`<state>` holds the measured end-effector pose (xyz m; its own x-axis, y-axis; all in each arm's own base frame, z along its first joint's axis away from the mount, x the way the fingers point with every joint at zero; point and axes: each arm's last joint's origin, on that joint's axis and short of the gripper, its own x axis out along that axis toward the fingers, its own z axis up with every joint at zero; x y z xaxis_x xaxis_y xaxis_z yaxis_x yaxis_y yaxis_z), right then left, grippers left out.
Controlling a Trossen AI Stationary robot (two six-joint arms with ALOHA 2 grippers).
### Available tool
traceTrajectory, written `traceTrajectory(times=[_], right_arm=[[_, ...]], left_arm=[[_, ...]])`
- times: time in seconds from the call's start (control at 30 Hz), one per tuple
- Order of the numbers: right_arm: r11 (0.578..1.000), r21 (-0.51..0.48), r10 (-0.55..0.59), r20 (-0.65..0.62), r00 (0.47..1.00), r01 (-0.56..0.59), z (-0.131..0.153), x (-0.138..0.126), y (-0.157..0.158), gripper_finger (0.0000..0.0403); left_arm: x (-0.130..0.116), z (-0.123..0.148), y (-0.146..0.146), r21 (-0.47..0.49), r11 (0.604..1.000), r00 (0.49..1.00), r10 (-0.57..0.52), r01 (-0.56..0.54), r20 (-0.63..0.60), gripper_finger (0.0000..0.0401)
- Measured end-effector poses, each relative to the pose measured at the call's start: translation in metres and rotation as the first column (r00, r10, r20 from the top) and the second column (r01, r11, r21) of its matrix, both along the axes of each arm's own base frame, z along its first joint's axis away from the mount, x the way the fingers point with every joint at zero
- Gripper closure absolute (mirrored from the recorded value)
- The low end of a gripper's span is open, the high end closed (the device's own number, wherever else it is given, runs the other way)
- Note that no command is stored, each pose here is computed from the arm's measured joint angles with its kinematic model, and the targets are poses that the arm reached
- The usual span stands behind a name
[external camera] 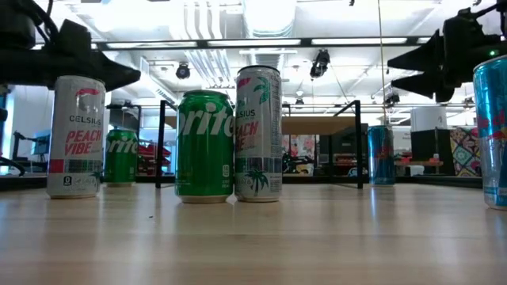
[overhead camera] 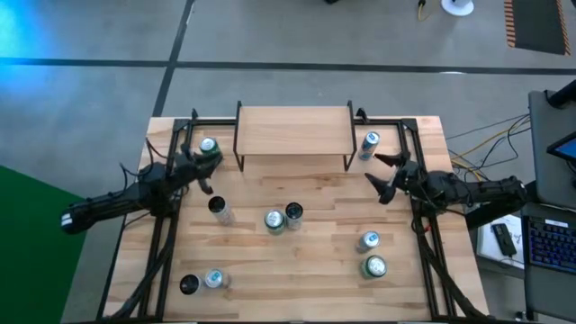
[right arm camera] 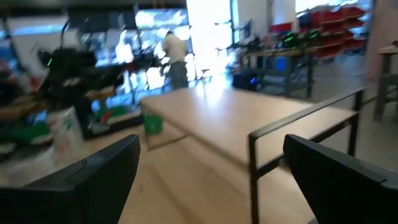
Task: Sort soda cans
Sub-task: Put the top right blue soda can on the shelf
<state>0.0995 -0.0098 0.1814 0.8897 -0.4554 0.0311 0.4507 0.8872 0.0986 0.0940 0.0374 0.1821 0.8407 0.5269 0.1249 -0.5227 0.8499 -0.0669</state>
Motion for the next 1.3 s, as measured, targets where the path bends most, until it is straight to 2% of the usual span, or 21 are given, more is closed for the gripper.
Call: traceTrajectory(times=[0.1, 0.2, 0.3, 0.47, 0.63, 0.77, 1.0, 1.1, 1.2, 1.3], right_arm=[[0.997, -0.005, 0.079, -0.021, 0.997, -0.079, -0.002, 0.003, 0.002, 0.0017], [0.991, 0.002, 0.136, -0.034, 0.99, -0.136, -0.003, 0.005, 0.004, 0.0017], [0.985, 0.099, 0.137, 0.015, 0.99, -0.138, -0.003, 0.005, 0.004, 0.0017], [0.988, 0.139, 0.063, 0.009, 0.998, -0.064, -0.005, 0.006, 0.002, 0.0016], [0.994, 0.107, -0.016, -0.016, 1.0, 0.018, 0.0, 0.006, 0.0, 0.0034], [0.996, 0.082, -0.018, -0.052, 0.998, 0.022, 0.012, 0.007, 0.0, 0.0098], [0.996, 0.062, -0.051, -0.19, 0.98, 0.064, 0.03, 0.007, -0.002, 0.0273], [0.995, 0.057, -0.071, -0.245, 0.967, 0.087, 0.037, 0.008, -0.005, 0.0334], [0.992, 0.054, -0.092, -0.278, 0.956, 0.112, 0.046, 0.01, -0.007, 0.0361], [0.992, 0.042, -0.096, -0.329, 0.939, 0.116, 0.053, 0.012, -0.008, 0.0355]], left_arm=[[0.0, 0.001, 0.001, -0.004, 0.999, 0.999, 0.047, -0.047, -0.007, 0.0343], [0.001, 0.005, 0.002, -0.013, 0.999, 0.999, 0.048, -0.048, -0.007, 0.0343], [0.003, 0.006, 0.002, -0.032, 0.998, 0.999, 0.045, -0.046, -0.014, 0.0343], [0.005, 0.013, 0.003, -0.047, 0.998, 0.999, 0.043, -0.044, -0.015, 0.0343], [0.007, 0.028, 0.002, -0.065, 0.998, 1.0, 0.003, -0.002, 0.018, 0.0343], [0.01, 0.039, 0.003, -0.066, 0.998, 1.0, -0.009, 0.01, 0.018, 0.0343], [0.023, 0.049, 0.008, -0.029, 0.999, 0.996, 0.016, -0.019, -0.082, 0.0343], [0.03, 0.05, 0.01, -0.007, 1.0, 0.991, 0.029, -0.03, -0.132, 0.0343], [0.037, 0.048, 0.013, -0.001, 1.0, 0.987, 0.031, -0.031, -0.158, 0.0343], [0.044, 0.045, 0.015, -0.018, 0.999, 0.986, 0.028, -0.031, -0.162, 0.0343]])
